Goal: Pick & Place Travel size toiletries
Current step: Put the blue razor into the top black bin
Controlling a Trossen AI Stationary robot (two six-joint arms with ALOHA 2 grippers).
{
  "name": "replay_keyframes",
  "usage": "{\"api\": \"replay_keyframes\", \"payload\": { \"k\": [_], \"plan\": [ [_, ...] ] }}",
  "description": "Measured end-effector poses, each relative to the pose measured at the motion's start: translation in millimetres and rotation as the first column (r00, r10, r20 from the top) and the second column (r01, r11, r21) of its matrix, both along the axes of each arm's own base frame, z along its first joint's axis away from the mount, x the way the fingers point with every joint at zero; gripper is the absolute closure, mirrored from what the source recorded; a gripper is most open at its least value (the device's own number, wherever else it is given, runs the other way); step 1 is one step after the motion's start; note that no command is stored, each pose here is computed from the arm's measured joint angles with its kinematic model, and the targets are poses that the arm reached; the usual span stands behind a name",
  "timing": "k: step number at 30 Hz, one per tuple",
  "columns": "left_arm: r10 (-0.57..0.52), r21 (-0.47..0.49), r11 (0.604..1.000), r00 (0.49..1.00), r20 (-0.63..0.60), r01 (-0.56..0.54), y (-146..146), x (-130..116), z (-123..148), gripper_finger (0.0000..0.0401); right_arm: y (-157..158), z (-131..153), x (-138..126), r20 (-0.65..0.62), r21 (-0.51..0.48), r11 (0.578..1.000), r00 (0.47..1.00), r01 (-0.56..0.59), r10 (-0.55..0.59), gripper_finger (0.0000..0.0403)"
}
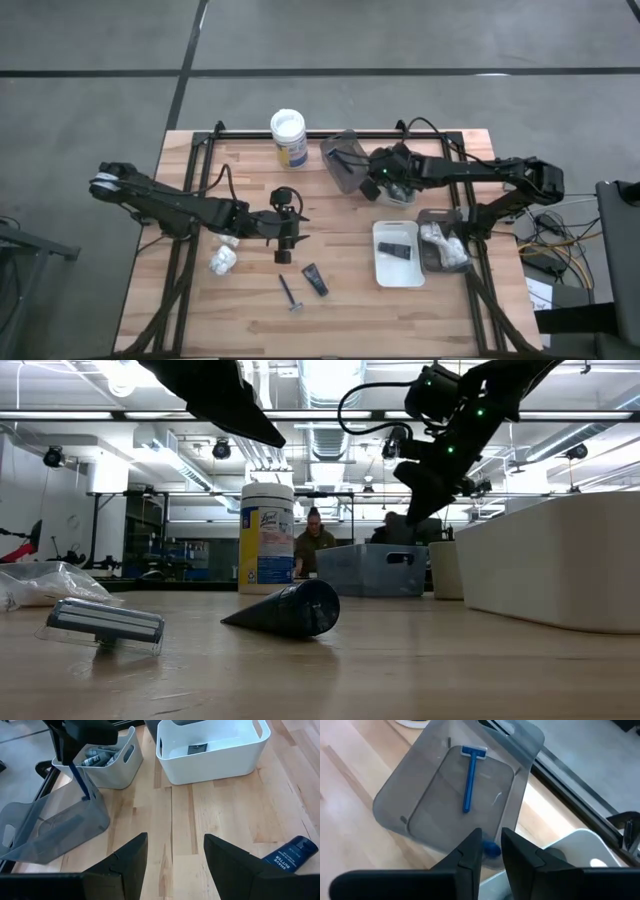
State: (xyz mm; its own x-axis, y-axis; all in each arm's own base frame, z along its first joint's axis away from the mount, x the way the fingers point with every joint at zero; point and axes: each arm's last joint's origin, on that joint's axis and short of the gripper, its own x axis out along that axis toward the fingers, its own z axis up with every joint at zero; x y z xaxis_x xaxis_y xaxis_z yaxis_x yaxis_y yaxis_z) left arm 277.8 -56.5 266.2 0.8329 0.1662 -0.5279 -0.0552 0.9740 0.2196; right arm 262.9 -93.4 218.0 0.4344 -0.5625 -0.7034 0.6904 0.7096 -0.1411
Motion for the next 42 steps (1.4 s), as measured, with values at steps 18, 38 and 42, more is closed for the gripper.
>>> {"api": "replay_keyframes", "payload": {
  "k": [18,38,42],
  "plan": [
    [0.002,-0.003,1.000,1.000,0.001,-0.002,0.0,0.0,0.0,0.0201,-10.5,6.0,3.3,0.061,-0.054,0.999,0.998,-0.005,0.008,0.0251],
    [0.056,-0.103,0.993,0.998,-0.001,-0.056,-1.4,-1.2,-1.5,0.0201,-1.8,4.4,6.9,0.093,0.044,0.992,0.989,-0.120,0.115,0.0191],
    [0.062,-0.110,0.992,0.998,-0.033,-0.066,-2.0,-3.2,-4.4,0.0201,6.8,4.4,9.7,0.105,0.057,0.989,0.986,-0.138,0.131,0.0198]
  ]
}}
